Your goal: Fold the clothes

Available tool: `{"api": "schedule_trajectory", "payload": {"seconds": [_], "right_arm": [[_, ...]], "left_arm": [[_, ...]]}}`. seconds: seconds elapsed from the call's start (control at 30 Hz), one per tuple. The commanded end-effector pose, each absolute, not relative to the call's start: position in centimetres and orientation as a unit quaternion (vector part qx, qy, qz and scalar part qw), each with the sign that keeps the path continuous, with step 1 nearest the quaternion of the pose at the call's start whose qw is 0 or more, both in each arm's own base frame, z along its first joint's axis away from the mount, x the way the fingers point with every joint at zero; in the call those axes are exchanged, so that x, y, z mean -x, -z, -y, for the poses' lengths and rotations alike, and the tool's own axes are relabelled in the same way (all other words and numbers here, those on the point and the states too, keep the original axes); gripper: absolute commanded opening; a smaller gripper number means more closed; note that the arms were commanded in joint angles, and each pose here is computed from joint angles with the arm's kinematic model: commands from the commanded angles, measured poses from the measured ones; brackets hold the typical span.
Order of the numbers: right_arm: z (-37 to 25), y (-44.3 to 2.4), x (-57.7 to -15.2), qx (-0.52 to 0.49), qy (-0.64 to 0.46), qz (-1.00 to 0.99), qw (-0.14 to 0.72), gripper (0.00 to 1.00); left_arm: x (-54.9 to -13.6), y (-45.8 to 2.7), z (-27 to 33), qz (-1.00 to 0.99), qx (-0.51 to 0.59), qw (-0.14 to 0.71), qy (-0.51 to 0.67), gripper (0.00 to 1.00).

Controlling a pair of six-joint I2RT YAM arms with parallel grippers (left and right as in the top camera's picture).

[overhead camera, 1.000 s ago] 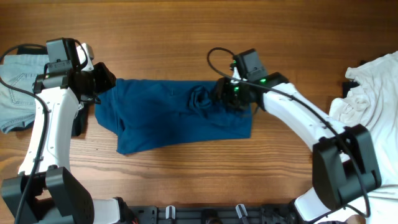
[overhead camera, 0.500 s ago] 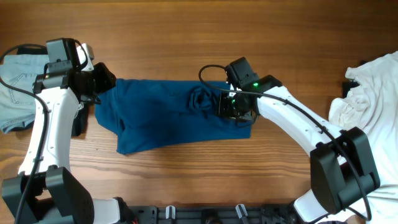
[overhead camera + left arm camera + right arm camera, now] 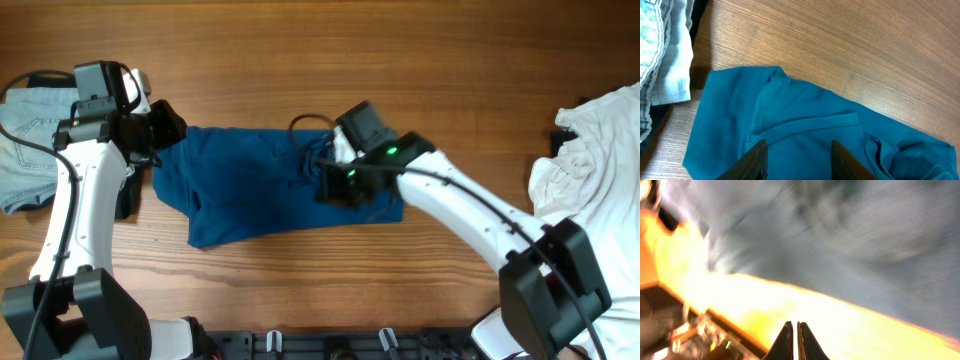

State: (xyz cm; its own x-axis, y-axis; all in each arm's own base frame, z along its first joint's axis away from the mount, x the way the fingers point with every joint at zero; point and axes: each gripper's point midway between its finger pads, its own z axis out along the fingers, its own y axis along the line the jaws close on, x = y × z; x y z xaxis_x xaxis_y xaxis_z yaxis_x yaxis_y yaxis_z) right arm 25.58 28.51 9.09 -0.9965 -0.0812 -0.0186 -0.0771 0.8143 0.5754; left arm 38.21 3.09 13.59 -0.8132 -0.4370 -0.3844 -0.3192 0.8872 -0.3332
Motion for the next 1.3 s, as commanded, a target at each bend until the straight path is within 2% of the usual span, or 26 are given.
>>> {"api": "schedule_trajectory", "payload": {"seconds": [0.0, 0.1, 0.13, 0.17, 0.23, 0.27, 0.37, 0.57, 0.77, 0.8, 0.83, 0.9, 0.97, 1.03, 1.13, 1.2, 1.27], "right_arm": [[-32.3, -11.5, -22.5, -0.101, 0.346, 0.933, 0.020, 0.04], [-31.9, -10.6, -22.3, -0.104, 0.310, 0.945, 0.005, 0.04], [-29.9, -9.5, -24.0, -0.068, 0.258, 0.964, -0.023, 0.25], [-28.4, -9.0, -25.4, -0.050, 0.226, 0.972, -0.048, 0.37], [-25.4, -8.6, -28.4, -0.027, 0.171, 0.980, -0.098, 0.45], [-24.1, -8.4, -29.4, -0.027, 0.148, 0.982, -0.117, 0.45], [-20.8, -8.2, -31.7, -0.063, 0.081, 0.982, -0.158, 0.54], [-19.6, -6.1, -32.2, -0.080, 0.036, 0.985, -0.151, 0.57], [-20.2, -5.3, -31.4, -0.100, 0.044, 0.985, -0.130, 0.49], [-20.4, -5.3, -31.3, -0.110, 0.043, 0.984, -0.130, 0.50], [-20.7, -5.3, -31.1, -0.122, 0.043, 0.983, -0.130, 0.56], [-20.9, -5.2, -30.4, -0.169, 0.029, 0.977, -0.125, 0.63], [-20.6, -5.2, -30.5, -0.185, -0.001, 0.973, -0.137, 0.64], [-20.5, -5.4, -31.1, -0.183, -0.017, 0.971, -0.154, 0.61], [-21.0, -5.5, -32.0, -0.179, -0.011, 0.969, -0.172, 0.41], [-20.5, -5.2, -32.5, -0.162, -0.026, 0.970, -0.179, 0.17], [-20.6, -5.3, -32.2, -0.162, -0.023, 0.971, -0.174, 0.04]], "left_arm": [[-38.4, -14.2, -2.8, -0.942, 0.191, 0.241, 0.134, 0.41], [-38.4, -14.2, -2.8, -0.942, 0.191, 0.242, 0.134, 0.41], [-38.4, -14.2, -2.8, -0.942, 0.191, 0.242, 0.134, 0.41], [-38.4, -14.2, -2.8, -0.942, 0.191, 0.242, 0.134, 0.42], [-38.4, -14.2, -2.8, -0.942, 0.191, 0.242, 0.134, 0.43], [-38.4, -14.2, -2.8, -0.942, 0.191, 0.242, 0.134, 0.43], [-38.6, -14.3, -2.9, -0.941, 0.190, 0.247, 0.134, 0.45], [-38.6, -14.3, -2.8, -0.941, 0.190, 0.246, 0.134, 0.45], [-38.6, -14.3, -2.8, -0.941, 0.190, 0.247, 0.134, 0.45], [-38.6, -14.3, -2.8, -0.941, 0.190, 0.247, 0.134, 0.45], [-38.6, -14.3, -2.8, -0.941, 0.190, 0.247, 0.134, 0.45], [-38.6, -14.3, -2.8, -0.941, 0.190, 0.247, 0.134, 0.45], [-38.6, -14.3, -2.8, -0.941, 0.190, 0.247, 0.134, 0.45], [-38.6, -14.3, -2.8, -0.941, 0.190, 0.247, 0.134, 0.45], [-38.6, -14.3, -2.8, -0.941, 0.190, 0.247, 0.134, 0.45], [-38.6, -14.3, -2.8, -0.941, 0.190, 0.247, 0.134, 0.45], [-38.6, -14.3, -2.8, -0.941, 0.190, 0.247, 0.134, 0.45]]}}
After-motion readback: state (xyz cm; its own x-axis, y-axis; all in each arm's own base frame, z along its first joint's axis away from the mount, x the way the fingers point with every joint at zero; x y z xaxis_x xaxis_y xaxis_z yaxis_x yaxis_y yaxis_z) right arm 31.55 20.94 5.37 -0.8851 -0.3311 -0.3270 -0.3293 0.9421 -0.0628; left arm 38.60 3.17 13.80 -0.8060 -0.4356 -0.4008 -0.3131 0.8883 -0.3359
